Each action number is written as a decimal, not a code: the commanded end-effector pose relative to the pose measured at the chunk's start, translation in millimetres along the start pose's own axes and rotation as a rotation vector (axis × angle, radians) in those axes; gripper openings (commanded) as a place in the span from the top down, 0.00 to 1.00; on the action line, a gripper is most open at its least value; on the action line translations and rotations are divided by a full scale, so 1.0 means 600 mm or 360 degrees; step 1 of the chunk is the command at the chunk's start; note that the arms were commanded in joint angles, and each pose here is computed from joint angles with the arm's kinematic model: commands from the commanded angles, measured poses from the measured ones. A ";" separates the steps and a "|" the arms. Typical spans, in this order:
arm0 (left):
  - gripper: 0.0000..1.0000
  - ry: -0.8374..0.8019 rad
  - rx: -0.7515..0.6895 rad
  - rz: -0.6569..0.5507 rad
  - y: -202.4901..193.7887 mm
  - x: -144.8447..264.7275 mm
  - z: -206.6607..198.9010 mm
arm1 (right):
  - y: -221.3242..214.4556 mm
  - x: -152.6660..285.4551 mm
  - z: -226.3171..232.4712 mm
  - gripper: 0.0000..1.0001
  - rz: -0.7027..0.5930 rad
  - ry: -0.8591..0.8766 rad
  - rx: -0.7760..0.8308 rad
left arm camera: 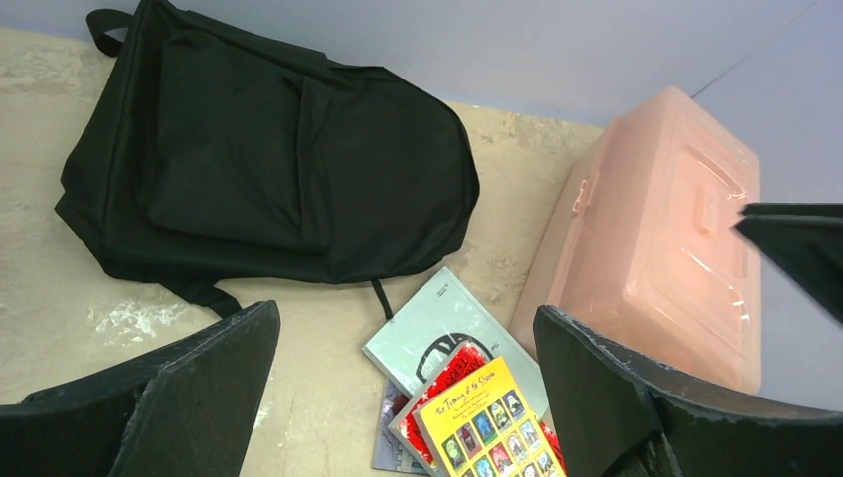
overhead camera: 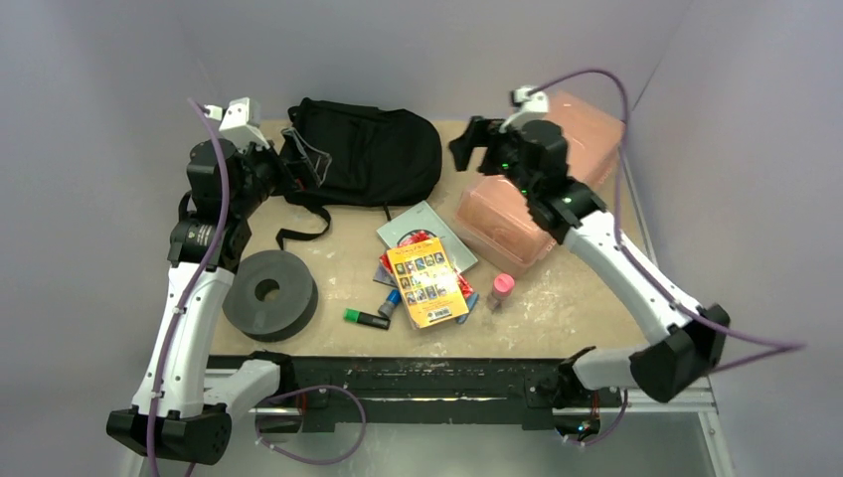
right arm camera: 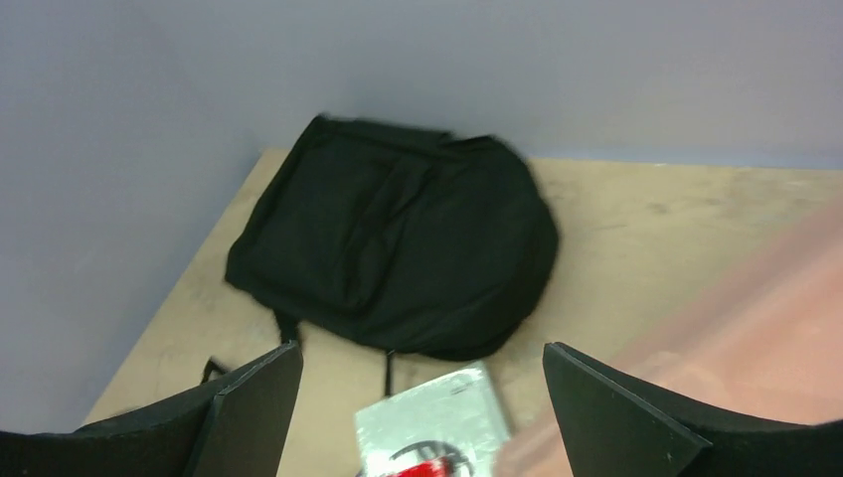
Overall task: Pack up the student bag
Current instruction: Unzip the student bag at the center of the board.
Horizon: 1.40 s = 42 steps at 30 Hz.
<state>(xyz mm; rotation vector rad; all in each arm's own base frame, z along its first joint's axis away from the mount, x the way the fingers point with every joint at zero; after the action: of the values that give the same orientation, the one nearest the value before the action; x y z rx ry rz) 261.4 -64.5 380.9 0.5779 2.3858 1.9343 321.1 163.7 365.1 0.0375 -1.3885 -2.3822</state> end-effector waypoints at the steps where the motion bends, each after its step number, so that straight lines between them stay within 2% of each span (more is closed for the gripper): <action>1: 0.00 0.0059 0.0010 -0.0023 0.006 0.002 0.003 | -0.064 -0.042 0.116 0.06 0.0097 0.0247 0.0125; 6: 0.00 0.0245 0.0002 -0.0033 0.005 0.012 0.023 | -0.194 -0.110 0.185 0.14 0.0286 0.0209 0.0304; 10: 0.00 0.0347 0.0007 -0.0027 0.005 0.016 0.035 | -0.274 -0.151 0.211 0.25 0.0405 0.0146 0.0413; 14: 0.00 0.0329 0.0019 -0.0022 0.005 0.015 0.033 | -0.336 -0.184 0.198 0.36 0.0478 0.0089 0.0445; 16: 0.00 0.0323 0.0030 -0.0013 0.004 0.013 0.032 | -0.354 -0.194 0.188 0.38 0.0491 0.0054 0.0463; 22: 0.00 0.0258 0.0064 0.0028 -0.001 0.004 0.026 | -0.411 -0.224 0.152 0.52 0.0558 -0.0078 0.0586; 25: 0.00 0.0221 0.0082 0.0051 -0.004 -0.002 0.022 | -0.428 -0.236 0.136 0.53 0.0545 -0.0144 0.0645; 27: 0.00 0.0196 0.0095 0.0064 -0.006 -0.006 0.020 | -0.436 -0.244 0.127 0.48 0.0524 -0.0191 0.0669; 29: 0.00 0.0163 0.0099 0.0078 -0.008 -0.011 0.017 | -0.447 -0.252 0.120 0.47 0.0516 -0.0223 0.0670; 42: 0.00 -0.0039 0.0164 0.0219 -0.022 -0.044 0.000 | -0.476 -0.297 0.081 0.57 0.0384 -0.0367 0.0800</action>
<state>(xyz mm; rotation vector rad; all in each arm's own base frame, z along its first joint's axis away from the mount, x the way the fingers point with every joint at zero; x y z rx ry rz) 276.6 -67.1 349.2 0.7422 2.5314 1.9352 366.5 386.6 92.3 -0.3214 -1.8815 -1.7147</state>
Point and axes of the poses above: each gripper's point midway between its finger pads, its own x axis back along the fingers, its own z axis along the line the jaws close on, y = z × x, the point moved 7 cm from there along x, back along the fingers, and after that the axes turned 11 degrees about -x, right-handed, at the moved point
